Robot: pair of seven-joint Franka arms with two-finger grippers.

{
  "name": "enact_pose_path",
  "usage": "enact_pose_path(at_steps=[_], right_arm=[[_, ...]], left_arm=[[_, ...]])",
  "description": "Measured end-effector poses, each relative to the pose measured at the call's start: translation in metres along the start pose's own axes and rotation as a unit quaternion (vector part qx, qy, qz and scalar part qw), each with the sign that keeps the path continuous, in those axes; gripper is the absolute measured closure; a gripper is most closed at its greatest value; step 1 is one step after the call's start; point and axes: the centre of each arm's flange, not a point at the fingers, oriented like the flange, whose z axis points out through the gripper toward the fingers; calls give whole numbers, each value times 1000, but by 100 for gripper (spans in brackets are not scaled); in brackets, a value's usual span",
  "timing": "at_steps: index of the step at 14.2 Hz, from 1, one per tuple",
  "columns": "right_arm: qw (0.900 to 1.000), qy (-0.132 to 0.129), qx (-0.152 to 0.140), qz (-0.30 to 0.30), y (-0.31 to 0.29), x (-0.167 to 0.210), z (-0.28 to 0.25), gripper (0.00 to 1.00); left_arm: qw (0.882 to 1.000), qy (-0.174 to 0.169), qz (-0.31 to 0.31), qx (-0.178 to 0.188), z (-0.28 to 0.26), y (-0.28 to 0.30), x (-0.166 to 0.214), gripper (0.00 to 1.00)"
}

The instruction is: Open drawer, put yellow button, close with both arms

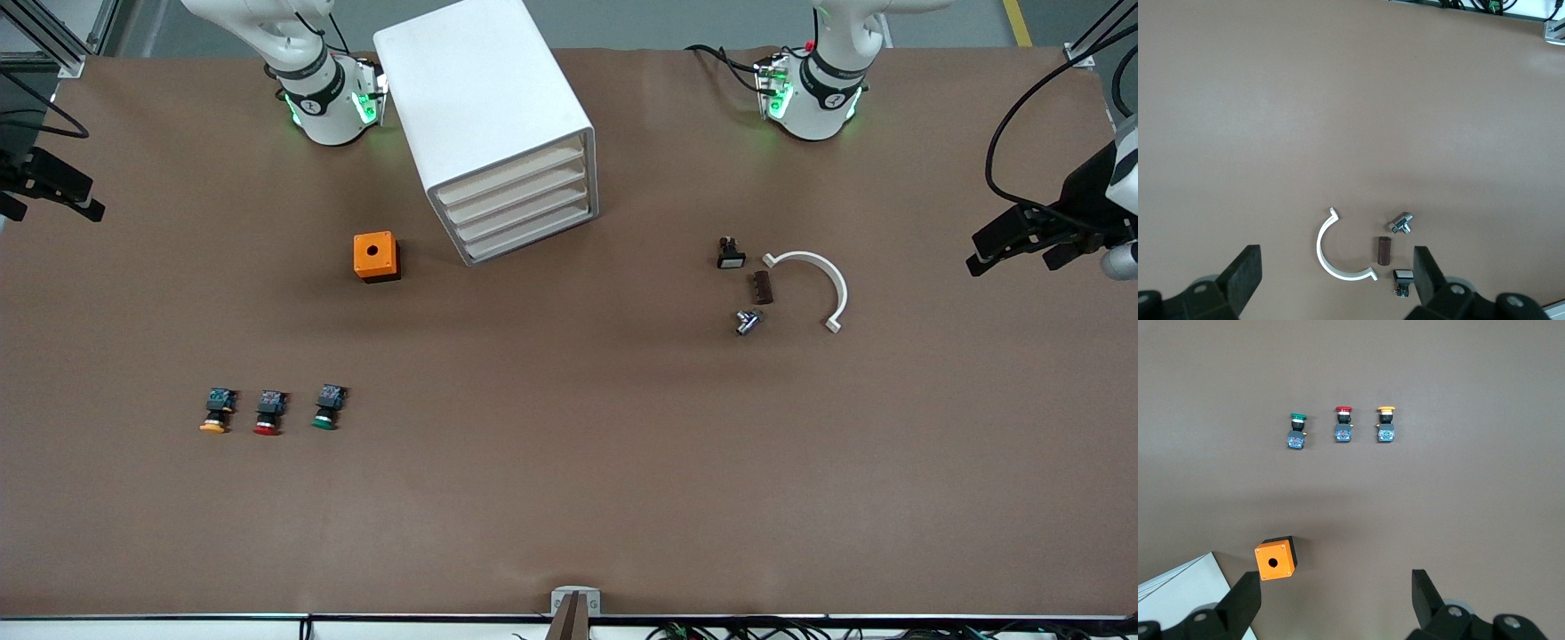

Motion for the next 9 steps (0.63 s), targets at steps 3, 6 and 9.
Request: enact_pose_path(at_steps=[3, 6, 9], right_arm=[[1000, 0, 0, -3, -4, 0, 0, 0], [1000, 0, 0, -4, -4, 0, 0, 0], [1000, 1, -1, -3, -3, 0, -1, 0]], left_arm=[[1000, 0, 0, 0, 0, 0, 0, 0], [1000, -1, -1, 0, 0, -1, 0, 0], [1000, -12, -10, 3, 10, -11, 4, 0]])
